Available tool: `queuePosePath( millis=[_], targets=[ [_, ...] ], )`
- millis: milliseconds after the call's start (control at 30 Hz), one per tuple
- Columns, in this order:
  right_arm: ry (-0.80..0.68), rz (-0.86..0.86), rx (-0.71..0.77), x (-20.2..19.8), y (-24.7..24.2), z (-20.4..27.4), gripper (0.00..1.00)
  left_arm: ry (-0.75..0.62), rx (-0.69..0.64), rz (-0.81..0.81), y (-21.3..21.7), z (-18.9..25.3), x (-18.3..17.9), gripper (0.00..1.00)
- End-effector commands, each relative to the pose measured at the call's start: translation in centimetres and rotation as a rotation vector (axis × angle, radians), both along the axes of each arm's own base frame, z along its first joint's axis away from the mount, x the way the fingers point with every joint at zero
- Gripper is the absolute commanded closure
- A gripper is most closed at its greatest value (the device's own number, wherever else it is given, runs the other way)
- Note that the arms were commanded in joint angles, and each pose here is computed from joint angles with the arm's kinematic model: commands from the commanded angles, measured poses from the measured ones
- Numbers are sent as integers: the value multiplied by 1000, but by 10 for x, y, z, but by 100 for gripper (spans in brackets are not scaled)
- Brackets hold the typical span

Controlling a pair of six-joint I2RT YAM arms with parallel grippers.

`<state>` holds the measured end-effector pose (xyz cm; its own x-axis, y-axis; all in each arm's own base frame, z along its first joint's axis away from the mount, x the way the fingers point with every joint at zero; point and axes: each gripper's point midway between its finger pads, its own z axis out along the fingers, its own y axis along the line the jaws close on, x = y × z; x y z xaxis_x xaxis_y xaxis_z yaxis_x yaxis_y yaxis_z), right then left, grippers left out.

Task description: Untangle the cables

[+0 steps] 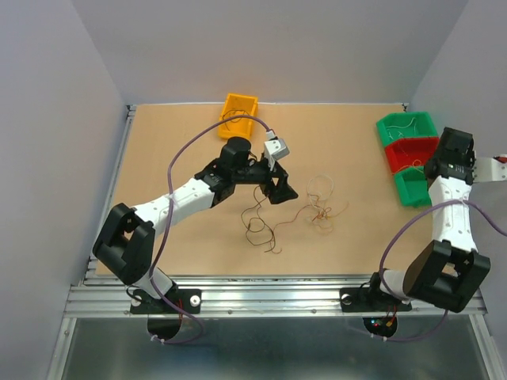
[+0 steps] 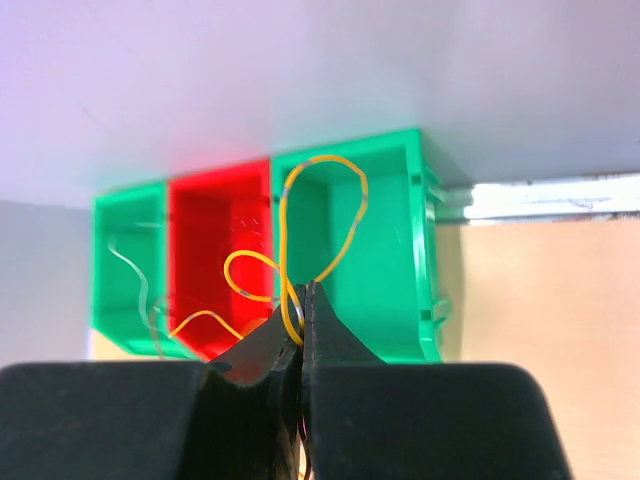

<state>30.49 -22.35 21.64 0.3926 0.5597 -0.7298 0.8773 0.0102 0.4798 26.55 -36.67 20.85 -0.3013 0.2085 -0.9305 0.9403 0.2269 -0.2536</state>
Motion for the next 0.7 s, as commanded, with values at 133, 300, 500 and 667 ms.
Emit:
queuePosePath(
  millis=[133, 300, 500, 667],
  targets=[
    [-87, -96, -137, -16, -16, 70, 99, -140, -98, -45, 1, 49, -14, 5],
    [-141, -85, -143, -7, -18, 91, 99, -167, -102, -62, 2, 51, -17, 5],
    [-199, -27, -164, 6, -14, 126, 99, -183, -104, -85, 1, 52, -21, 5],
    [-264, 34, -225, 13, -11, 175, 99, -201, -103, -103, 0, 51, -23, 5]
  ],
)
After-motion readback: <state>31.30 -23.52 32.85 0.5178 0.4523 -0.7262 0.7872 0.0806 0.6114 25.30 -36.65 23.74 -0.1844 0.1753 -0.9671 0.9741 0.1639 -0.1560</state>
